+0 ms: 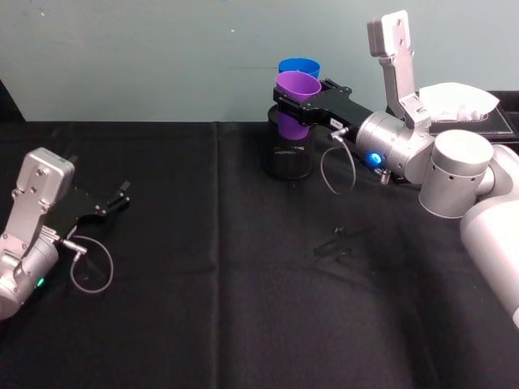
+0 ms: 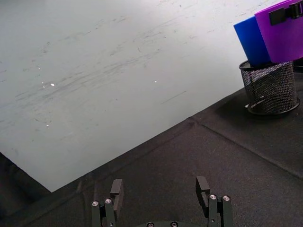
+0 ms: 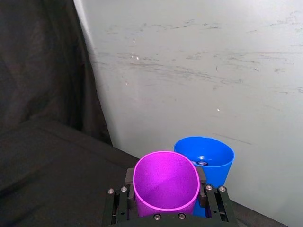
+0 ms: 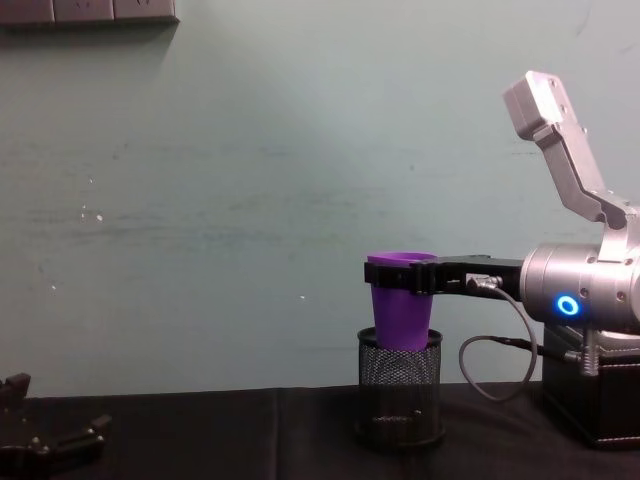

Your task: Pick up one cup with a gripper and tap it against the other cup.

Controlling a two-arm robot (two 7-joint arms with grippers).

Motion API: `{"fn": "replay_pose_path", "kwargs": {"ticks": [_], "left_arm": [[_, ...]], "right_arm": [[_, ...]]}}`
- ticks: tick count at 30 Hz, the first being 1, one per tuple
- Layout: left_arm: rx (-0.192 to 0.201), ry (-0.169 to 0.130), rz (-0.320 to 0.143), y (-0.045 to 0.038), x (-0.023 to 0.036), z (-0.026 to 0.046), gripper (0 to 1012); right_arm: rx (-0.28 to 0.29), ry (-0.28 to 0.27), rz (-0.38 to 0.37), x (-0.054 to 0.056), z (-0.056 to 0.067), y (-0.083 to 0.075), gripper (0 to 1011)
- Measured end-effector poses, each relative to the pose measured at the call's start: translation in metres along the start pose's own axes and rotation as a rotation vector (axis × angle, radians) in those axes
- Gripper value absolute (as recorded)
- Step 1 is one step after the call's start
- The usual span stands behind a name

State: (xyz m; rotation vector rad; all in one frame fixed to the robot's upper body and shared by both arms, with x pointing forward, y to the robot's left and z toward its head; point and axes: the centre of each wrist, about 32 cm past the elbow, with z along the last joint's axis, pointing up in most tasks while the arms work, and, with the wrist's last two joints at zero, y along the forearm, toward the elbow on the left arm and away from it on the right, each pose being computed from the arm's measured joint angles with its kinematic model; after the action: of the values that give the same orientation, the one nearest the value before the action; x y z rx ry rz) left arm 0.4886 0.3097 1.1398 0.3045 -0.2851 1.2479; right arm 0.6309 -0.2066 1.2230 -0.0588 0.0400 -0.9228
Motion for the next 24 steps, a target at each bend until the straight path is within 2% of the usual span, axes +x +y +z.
{"fn": "replay_pose_path", "kwargs": {"ticks": [24], "left_arm": [[0.000, 0.000, 0.000, 0.0000, 0.0000, 0.0000, 1004]], "right_arm": [[0.000, 0.000, 0.000, 0.0000, 0.0000, 0.0000, 732]]}}
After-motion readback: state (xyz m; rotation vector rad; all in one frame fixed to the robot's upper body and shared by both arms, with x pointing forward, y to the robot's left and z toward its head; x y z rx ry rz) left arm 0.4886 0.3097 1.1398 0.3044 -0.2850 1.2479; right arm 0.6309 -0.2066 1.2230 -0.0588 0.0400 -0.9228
